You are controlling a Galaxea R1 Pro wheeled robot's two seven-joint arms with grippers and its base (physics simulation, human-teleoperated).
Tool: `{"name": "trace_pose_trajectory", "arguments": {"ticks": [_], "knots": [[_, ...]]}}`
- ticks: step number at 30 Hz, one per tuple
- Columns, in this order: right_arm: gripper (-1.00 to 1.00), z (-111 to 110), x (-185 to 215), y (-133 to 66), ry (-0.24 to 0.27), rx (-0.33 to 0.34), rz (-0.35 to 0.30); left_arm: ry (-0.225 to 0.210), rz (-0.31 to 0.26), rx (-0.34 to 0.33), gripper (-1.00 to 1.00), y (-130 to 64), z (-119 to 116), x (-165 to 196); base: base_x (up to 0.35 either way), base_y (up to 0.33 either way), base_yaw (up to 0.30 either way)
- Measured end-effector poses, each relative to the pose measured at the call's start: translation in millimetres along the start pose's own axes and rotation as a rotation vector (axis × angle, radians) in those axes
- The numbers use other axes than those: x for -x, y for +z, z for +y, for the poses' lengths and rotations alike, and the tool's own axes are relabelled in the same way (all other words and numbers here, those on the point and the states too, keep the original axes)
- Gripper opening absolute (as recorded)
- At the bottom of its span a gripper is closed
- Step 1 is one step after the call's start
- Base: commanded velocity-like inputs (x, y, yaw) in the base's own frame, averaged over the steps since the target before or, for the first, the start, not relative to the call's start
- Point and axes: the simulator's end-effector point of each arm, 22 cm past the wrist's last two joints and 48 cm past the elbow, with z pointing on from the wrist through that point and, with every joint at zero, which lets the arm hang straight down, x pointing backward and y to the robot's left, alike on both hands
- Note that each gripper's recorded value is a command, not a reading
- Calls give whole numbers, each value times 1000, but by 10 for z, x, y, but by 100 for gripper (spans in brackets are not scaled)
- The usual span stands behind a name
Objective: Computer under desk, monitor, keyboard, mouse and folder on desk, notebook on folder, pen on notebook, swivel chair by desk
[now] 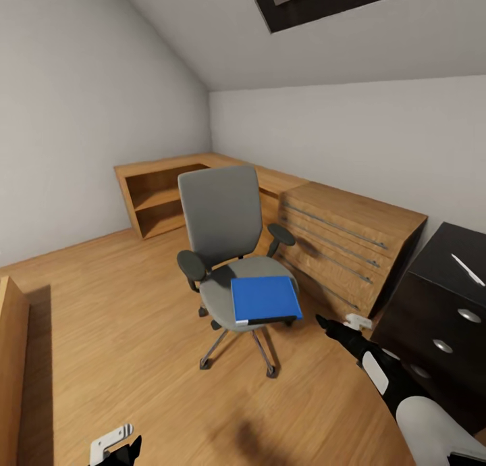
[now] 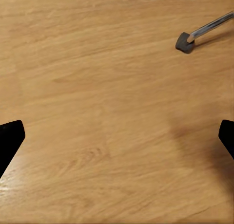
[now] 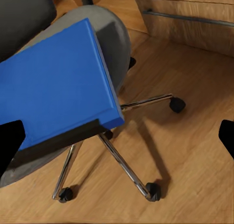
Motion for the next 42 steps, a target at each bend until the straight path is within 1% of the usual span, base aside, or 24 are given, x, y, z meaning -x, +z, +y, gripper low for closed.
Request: {"name": "trace_pose_trajectory", "arguments": {"ticks": [2,3,8,15,16,20,23,26,29,30,31,32,33,34,35,36,38,42], "knots": [[100,5,-24,-6,22,32,-3,0,0,0,100,27,3,-30,0,0,0],[100,-2,-30,-19,46,54,-8,0,0,-1,100,41,5,-45,0,0,0],[100,-122,-3,-75,125,107,-39,-1,2,-1,100,109,20,-124,0,0,0],[100,-166,-117,-117,170,181,-19,-1,2,-2,100,205,43,-229,0,0,0],[100,-169,-101,-128,193,195,-27,0,2,-3,100,219,38,-246,0,0,0],[100,-205,-115,-121,233,209,-43,1,2,-5,100,275,45,-308,0,0,0],[100,-226,-184,-108,258,215,-31,2,2,-5,100,316,53,-355,0,0,0],[100,-235,-289,-98,317,225,3,2,2,-5,100,358,69,-398,0,0,0],[100,-277,-311,-93,381,229,0,2,2,-4,100,399,85,-443,0,0,0],[100,-293,-315,-89,393,229,-5,2,2,-4,100,413,88,-460,0,0,0],[100,-321,-289,-90,429,230,-19,2,2,-4,100,427,90,-477,0,0,0],[100,-334,-293,-88,443,232,-22,2,2,-4,100,441,93,-493,0,0,0],[100,-342,-290,-88,472,237,-25,2,2,-4,100,454,96,-509,0,0,0],[100,-338,-298,-89,507,246,-19,1,3,-4,100,468,97,-530,0,0,0],[100,-341,-309,-88,524,251,-16,1,3,-5,100,482,100,-547,0,0,0],[100,-371,-281,-107,561,261,-14,-1,5,-7,100,495,87,-573,0,0,0],[100,-421,-268,-119,584,267,-16,-3,6,-9,100,522,78,-614,0,0,0],[100,-495,-292,-121,605,272,-23,-3,6,-10,100,577,86,-683,0,0,0]]}}
